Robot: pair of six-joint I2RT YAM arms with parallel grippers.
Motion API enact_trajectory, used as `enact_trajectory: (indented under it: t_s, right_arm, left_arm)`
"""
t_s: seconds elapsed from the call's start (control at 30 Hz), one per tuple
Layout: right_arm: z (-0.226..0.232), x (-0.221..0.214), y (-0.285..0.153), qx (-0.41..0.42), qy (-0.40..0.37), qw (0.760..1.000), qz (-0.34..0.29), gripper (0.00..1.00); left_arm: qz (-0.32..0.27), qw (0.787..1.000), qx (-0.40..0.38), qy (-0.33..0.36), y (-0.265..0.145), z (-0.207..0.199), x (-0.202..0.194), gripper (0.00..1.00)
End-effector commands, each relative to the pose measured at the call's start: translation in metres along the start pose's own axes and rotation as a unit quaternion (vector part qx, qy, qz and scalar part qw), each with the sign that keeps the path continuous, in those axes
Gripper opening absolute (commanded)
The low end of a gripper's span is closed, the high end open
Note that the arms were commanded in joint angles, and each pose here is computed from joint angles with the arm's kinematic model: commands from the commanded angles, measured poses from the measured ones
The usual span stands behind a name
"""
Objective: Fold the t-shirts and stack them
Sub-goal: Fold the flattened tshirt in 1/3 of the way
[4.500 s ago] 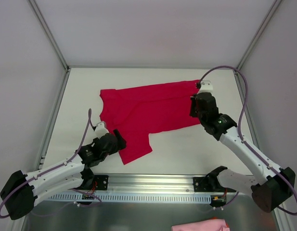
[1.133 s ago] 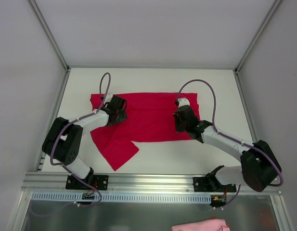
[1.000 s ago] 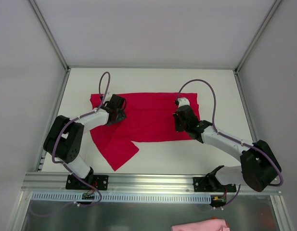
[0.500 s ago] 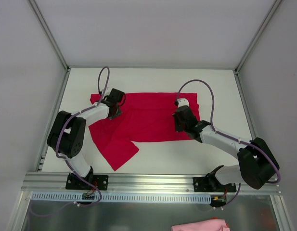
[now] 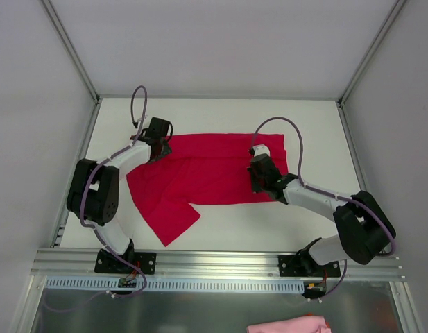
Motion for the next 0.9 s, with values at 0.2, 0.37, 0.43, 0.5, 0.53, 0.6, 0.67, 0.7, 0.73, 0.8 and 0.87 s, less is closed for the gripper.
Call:
enact_trajectory:
  t_s: [0.2, 0.37, 0.43, 0.5, 0.53, 0.6, 0.67, 0.7, 0.73, 0.8, 0.87]
  right_arm:
    - [0.011, 0.012, 0.001, 0.018, -0.002, 1.000, -0.020, 0.01]
    - [0.014, 0.011, 0.001, 0.021, -0.006, 1.000, -0.016, 0.01]
    - [0.017, 0.012, 0.001, 0.024, -0.007, 1.000, -0.018, 0.01]
    - [0.022, 0.013, 0.001, 0.035, -0.009, 0.999, -0.018, 0.01]
    - [0.027, 0.012, 0.001, 0.046, -0.009, 0.999, -0.016, 0.01]
    - [0.032, 0.011, 0.001, 0.054, -0.014, 0.998, -0.014, 0.01]
    - [0.033, 0.010, 0.002, 0.052, -0.017, 0.998, -0.011, 0.01]
    - [0.034, 0.011, 0.002, 0.052, -0.018, 0.998, -0.012, 0.01]
    - [0.033, 0.010, 0.002, 0.049, -0.020, 0.999, -0.010, 0.01]
    - [0.034, 0.011, 0.000, 0.052, -0.019, 0.998, -0.013, 0.01]
    - [0.034, 0.012, -0.002, 0.052, -0.019, 0.998, -0.016, 0.01]
  left_arm:
    - [-0.013, 0.999, -0.028, -0.014, -0.005, -0.017, 0.043, 0.99]
    - [-0.011, 0.997, -0.078, -0.002, -0.025, -0.028, 0.022, 0.99]
    - [-0.014, 0.996, -0.092, 0.000, -0.038, -0.023, 0.013, 0.99]
    - [-0.014, 0.995, -0.101, 0.002, -0.052, -0.019, 0.000, 0.97]
    - [-0.012, 0.994, -0.105, 0.005, -0.055, -0.019, -0.006, 0.97]
    - [-0.017, 0.993, -0.115, 0.016, -0.067, -0.022, -0.015, 0.97]
    - [-0.022, 0.993, -0.113, 0.025, -0.076, -0.022, -0.019, 0.96]
    - [-0.023, 0.993, -0.112, 0.035, -0.080, -0.023, -0.024, 0.95]
    - [-0.026, 0.992, -0.114, 0.038, -0.084, -0.023, -0.025, 0.94]
    - [-0.026, 0.993, -0.109, 0.040, -0.082, -0.021, -0.029, 0.85]
    - [-0.020, 0.994, -0.099, 0.047, -0.072, -0.020, -0.035, 0.76]
Point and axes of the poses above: each gripper's point midway between its finger pads, its own y axis out along the fingers, its own z axis along the line the jaws close on, x = y × z, the point moved 2 cm from there along -y, back along the fingers, and after that the axes turned 3 degrees about -y, right-handed, at the moved point
